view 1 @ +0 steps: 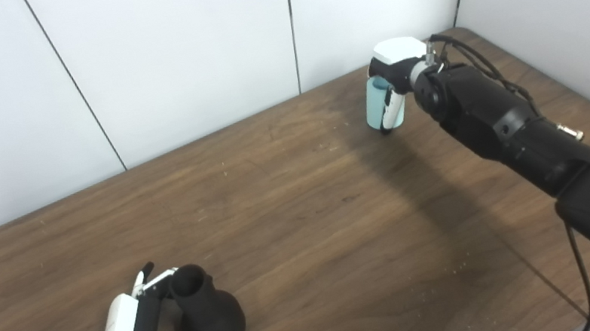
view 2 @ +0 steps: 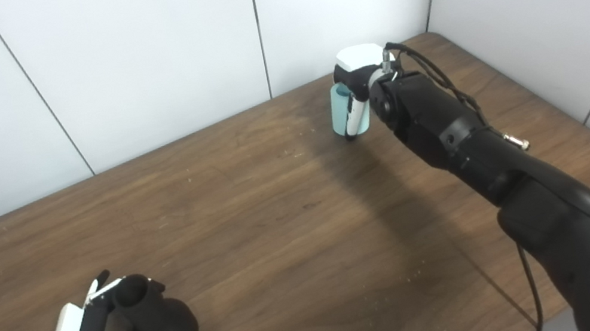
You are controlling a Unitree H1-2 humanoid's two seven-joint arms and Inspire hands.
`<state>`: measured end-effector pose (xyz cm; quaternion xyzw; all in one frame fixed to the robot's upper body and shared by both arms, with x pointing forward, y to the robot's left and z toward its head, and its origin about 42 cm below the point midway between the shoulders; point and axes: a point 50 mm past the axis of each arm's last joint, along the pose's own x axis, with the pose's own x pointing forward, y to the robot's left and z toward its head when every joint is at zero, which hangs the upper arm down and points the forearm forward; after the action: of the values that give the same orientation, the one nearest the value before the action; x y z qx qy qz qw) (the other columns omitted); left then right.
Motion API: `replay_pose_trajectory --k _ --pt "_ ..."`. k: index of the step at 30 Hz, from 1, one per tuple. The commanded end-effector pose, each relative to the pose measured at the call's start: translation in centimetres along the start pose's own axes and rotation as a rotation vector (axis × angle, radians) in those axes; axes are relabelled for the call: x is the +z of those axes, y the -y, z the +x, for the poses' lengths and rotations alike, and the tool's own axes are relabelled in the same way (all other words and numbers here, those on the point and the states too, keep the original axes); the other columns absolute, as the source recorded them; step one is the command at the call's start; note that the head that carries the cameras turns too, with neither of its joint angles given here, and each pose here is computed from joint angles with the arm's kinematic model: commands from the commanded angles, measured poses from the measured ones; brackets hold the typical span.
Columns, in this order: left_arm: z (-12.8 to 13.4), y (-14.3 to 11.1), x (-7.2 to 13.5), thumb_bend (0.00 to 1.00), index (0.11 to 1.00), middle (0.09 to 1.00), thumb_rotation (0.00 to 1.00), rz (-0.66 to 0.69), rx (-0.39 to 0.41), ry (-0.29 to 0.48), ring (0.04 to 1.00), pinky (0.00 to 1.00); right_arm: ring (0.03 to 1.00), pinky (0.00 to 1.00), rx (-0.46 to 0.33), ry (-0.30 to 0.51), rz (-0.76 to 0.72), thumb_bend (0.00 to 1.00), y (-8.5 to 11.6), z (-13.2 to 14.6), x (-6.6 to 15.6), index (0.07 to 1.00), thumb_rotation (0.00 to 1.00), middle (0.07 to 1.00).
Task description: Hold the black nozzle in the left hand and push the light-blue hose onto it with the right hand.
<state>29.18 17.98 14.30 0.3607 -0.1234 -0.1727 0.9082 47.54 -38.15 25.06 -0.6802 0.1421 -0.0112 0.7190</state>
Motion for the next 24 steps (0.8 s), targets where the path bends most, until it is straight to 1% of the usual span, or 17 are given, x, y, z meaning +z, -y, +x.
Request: replay_pose_trajectory --k 1,4,7,11,14,16,20,24 --pt "-0.9 0.4 -1.4 0.5 0.492 0.494 0.0 0.044 -0.038 -0.082 0.437 1.0 0.456 0.38 -0.105 0.007 -0.008 0.5 4.0 -0.2 -0.8 0.456 0.0 0.496" --pt "-1.0 0.5 -1.2 0.5 0.492 0.494 0.0 0.039 -0.038 -0.082 0.437 1.0 0.455 0.38 -0.119 0.027 0.004 0.5 4.9 -0.6 -0.3 0.455 0.0 0.496" --pt "-0.9 0.7 -0.8 0.5 0.492 0.494 0.0 0.034 -0.04 -0.081 0.435 1.0 0.46 0.37 -0.141 0.057 0.021 0.5 6.1 -1.8 0.7 0.451 0.0 0.502" --pt "-0.8 0.9 -0.4 0.5 0.493 0.495 0.0 0.031 -0.044 -0.082 0.431 1.0 0.435 0.34 -0.172 0.114 0.043 0.5 7.6 -4.2 2.3 0.483 0.0 0.5" --pt "-0.8 1.4 -0.1 0.5 0.493 0.495 0.0 0.03 -0.047 -0.081 0.428 1.0 0.432 0.32 -0.2 0.19 0.075 0.5 8.5 -6.3 3.7 0.495 0.0 0.498" --pt "-0.7 1.7 0.1 0.5 0.493 0.495 0.0 0.029 -0.05 -0.08 0.428 1.0 0.431 0.33 -0.211 0.249 0.101 0.5 9.0 -7.7 4.5 0.487 0.0 0.495" --pt "-0.6 2.2 0.5 0.5 0.493 0.494 0.0 0.031 -0.053 -0.079 0.429 1.0 0.439 0.34 -0.221 0.331 0.118 0.5 9.5 -9.5 5.5 0.476 0.0 0.495" --pt "-0.3 2.8 1.1 0.5 0.492 0.49 0.0 0.035 -0.064 -0.078 0.443 1.0 0.444 0.32 -0.239 0.497 0.096 0.5 10.7 -12.8 8.0 0.474 0.0 0.499"
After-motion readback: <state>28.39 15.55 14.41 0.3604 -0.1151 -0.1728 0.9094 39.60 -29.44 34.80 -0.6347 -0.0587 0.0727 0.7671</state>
